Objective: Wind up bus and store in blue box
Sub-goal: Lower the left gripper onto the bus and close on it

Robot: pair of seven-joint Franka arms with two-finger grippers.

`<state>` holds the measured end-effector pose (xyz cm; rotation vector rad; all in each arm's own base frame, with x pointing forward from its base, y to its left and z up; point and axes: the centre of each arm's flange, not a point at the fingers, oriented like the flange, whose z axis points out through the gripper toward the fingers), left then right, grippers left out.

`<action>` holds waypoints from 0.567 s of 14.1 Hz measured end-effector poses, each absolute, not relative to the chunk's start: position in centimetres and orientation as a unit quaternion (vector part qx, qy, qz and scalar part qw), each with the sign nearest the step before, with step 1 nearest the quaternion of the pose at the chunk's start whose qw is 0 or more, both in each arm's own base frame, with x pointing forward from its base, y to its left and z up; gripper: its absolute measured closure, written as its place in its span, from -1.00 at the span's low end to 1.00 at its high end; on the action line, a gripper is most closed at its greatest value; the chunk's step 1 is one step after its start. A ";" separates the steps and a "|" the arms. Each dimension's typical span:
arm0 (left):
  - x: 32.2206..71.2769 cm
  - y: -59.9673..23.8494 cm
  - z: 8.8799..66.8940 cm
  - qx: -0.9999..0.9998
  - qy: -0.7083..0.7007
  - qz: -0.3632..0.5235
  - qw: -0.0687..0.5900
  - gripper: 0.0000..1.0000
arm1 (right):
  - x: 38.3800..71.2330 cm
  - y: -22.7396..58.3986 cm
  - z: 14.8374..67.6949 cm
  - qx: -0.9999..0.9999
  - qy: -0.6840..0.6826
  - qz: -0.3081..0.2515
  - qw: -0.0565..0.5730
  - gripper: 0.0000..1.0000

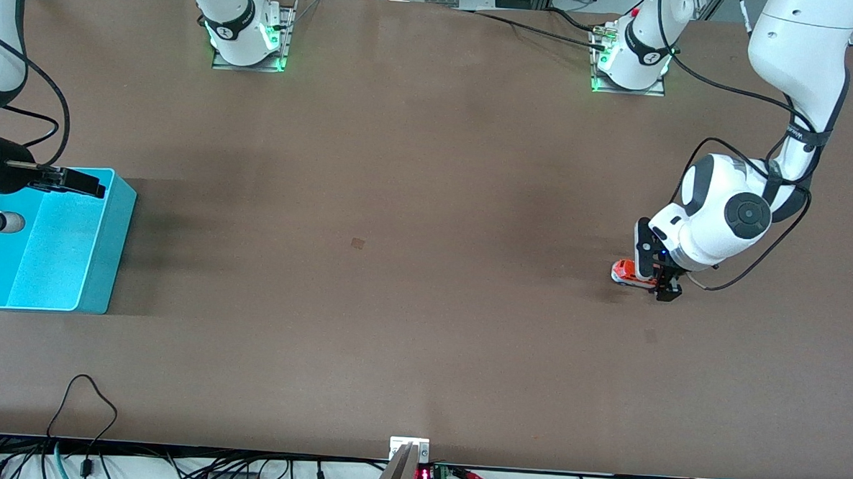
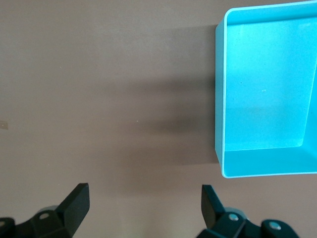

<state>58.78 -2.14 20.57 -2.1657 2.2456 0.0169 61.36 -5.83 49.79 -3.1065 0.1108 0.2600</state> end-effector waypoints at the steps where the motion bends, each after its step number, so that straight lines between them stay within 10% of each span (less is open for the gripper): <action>1: 58.8 -2.2 20.2 -0.694 0.720 0.005 0.011 -0.81 | 61.4 -5.8 49.8 -0.996 0.036 0.083 0.011 -1.00; 5: 58.8 -2.3 20.0 -0.693 0.720 0.003 0.011 -0.04 | 61.3 -5.8 49.8 -0.996 0.035 0.084 0.011 -1.00; 8: 58.8 -2.3 20.0 -0.712 0.702 0.003 0.011 -0.05 | 61.3 -5.8 49.8 -0.996 0.035 0.084 0.011 -1.00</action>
